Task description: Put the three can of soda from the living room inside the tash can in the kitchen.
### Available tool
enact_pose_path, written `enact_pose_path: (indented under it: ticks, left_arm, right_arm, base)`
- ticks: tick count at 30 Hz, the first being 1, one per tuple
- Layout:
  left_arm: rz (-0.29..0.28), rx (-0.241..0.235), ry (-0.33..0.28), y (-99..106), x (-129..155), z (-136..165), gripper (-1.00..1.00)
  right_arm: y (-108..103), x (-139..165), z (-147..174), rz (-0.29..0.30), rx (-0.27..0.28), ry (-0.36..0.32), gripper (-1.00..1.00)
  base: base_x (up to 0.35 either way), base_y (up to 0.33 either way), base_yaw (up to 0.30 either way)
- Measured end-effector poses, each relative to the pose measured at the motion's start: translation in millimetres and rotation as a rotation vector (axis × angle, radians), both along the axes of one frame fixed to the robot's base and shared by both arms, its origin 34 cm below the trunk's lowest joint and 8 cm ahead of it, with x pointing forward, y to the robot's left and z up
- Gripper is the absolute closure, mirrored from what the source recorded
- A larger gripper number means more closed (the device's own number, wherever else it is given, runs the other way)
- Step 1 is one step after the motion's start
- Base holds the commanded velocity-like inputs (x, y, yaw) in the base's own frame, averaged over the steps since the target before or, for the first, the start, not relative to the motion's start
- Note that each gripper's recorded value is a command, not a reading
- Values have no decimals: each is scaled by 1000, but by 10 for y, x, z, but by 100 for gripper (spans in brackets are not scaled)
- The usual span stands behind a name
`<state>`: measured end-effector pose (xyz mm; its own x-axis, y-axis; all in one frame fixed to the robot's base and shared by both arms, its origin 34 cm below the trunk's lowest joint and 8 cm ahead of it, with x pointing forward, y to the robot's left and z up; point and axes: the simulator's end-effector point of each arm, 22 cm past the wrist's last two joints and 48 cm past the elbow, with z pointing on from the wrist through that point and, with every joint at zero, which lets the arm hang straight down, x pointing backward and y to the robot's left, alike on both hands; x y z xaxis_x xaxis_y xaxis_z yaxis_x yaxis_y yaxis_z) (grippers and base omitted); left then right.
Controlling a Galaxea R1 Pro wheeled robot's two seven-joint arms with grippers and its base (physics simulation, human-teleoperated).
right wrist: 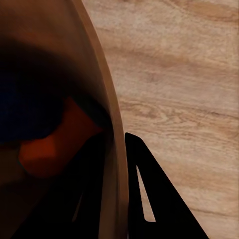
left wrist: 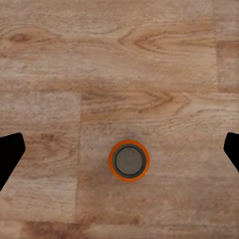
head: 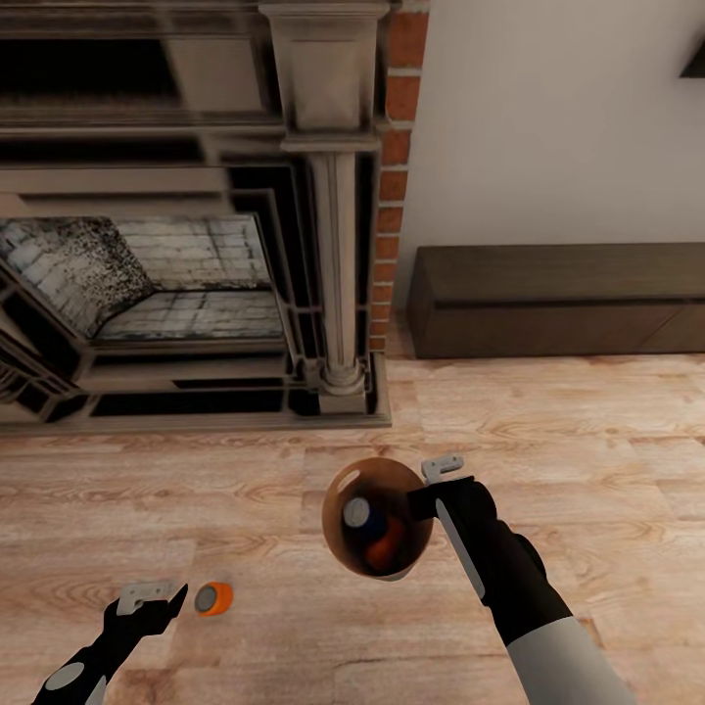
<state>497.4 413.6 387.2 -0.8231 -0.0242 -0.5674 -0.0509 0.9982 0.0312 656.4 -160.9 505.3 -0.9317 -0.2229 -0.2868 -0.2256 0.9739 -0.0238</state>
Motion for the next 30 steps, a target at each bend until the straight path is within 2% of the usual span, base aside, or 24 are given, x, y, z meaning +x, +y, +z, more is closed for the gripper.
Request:
enact_pose_path:
  ticks: [30]
  left_arm:
    - [1,1,29,4,-193,-702,-100]
  right_arm:
    - [7,-162,-752,0,2,30,100]
  base:
    - [0,0,0]
